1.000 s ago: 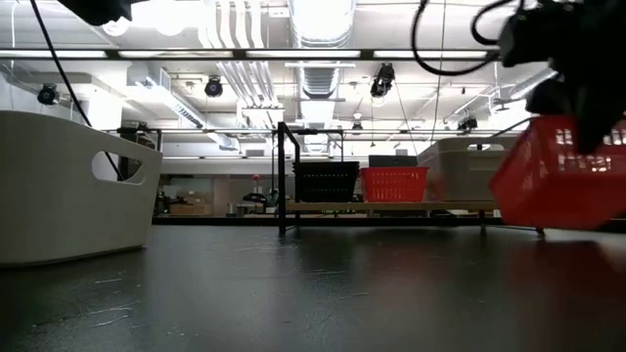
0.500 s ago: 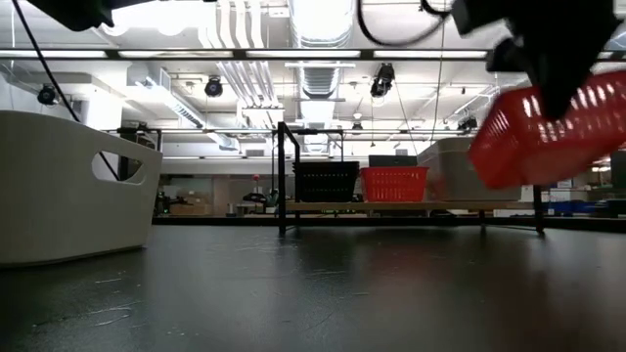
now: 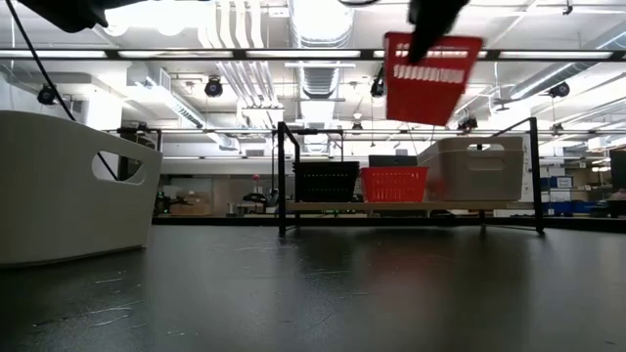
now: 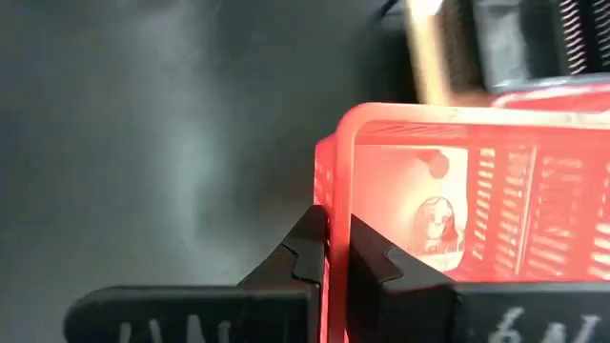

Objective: Stack baskets on shelf by color
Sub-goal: Stack the top red bin into the top of the red bins on the shelf, then adjust the white bin on the table

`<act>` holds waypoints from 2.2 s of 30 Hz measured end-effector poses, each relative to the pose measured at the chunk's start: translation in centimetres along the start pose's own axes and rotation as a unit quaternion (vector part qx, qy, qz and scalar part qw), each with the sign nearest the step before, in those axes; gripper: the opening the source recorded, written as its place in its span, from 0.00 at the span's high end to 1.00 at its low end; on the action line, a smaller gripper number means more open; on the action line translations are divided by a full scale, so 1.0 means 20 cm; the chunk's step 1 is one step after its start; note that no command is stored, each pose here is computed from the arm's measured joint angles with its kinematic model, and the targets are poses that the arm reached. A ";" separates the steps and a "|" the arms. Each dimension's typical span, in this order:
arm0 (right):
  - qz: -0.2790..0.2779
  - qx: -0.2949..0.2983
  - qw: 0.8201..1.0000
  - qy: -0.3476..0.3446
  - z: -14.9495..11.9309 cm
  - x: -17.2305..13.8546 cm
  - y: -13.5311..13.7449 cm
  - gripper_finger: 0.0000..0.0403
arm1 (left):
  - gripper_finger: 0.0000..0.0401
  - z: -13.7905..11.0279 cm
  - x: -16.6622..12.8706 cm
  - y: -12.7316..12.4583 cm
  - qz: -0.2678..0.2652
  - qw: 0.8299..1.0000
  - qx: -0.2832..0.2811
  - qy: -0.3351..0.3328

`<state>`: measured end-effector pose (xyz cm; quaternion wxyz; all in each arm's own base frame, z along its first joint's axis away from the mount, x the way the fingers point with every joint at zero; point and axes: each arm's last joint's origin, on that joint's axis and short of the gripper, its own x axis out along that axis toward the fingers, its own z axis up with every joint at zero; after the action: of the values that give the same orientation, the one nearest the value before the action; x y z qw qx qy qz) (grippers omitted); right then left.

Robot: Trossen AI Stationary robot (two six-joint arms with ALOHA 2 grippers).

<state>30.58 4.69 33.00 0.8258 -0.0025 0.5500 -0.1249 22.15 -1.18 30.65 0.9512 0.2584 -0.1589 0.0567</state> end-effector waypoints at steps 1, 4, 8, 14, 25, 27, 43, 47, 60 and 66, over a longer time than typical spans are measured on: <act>-0.005 -0.004 1.000 -0.002 0.02 0.00 -0.05 0.98 | 0.64 0.00 0.00 0.00 0.000 1.000 0.000 0.000; -0.019 -0.022 1.000 -0.002 0.08 0.03 -0.19 0.98 | 0.64 0.00 0.00 0.00 0.000 1.000 0.000 0.000; -0.035 -0.025 0.999 0.015 0.11 0.10 -0.40 0.98 | 0.64 0.00 0.00 0.00 0.000 1.000 0.000 0.000; -0.016 -0.029 0.999 0.023 0.16 0.26 -0.65 0.98 | 0.64 0.00 0.00 0.00 0.000 1.000 0.001 0.000; -0.007 -0.057 0.994 0.090 0.15 0.52 -0.83 0.98 | 0.64 0.00 0.00 0.00 0.000 1.000 0.001 0.000; -0.005 -0.062 0.993 0.096 0.15 0.54 -0.84 0.98 | 0.64 0.00 0.00 0.00 0.000 1.000 0.001 0.000; 0.033 -0.098 0.987 0.120 0.12 0.56 -0.83 0.95 | 0.64 0.00 0.00 0.00 0.000 1.000 0.001 0.000; 0.035 -0.099 0.986 0.128 0.12 0.55 -0.83 0.88 | 0.64 0.00 0.00 0.00 0.001 1.000 0.001 -0.001; 0.022 -0.092 0.989 0.110 0.15 0.48 -0.84 0.70 | 0.64 0.00 0.00 0.00 0.001 1.000 0.001 -0.001; 0.041 -0.063 0.994 0.085 0.16 0.38 -0.80 0.72 | 0.64 0.00 0.00 0.00 0.000 1.000 0.001 -0.001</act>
<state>32.99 -12.80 29.58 0.7787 -0.0213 0.6246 -0.0561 22.14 -1.18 30.62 0.9509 0.2590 -0.1595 0.0570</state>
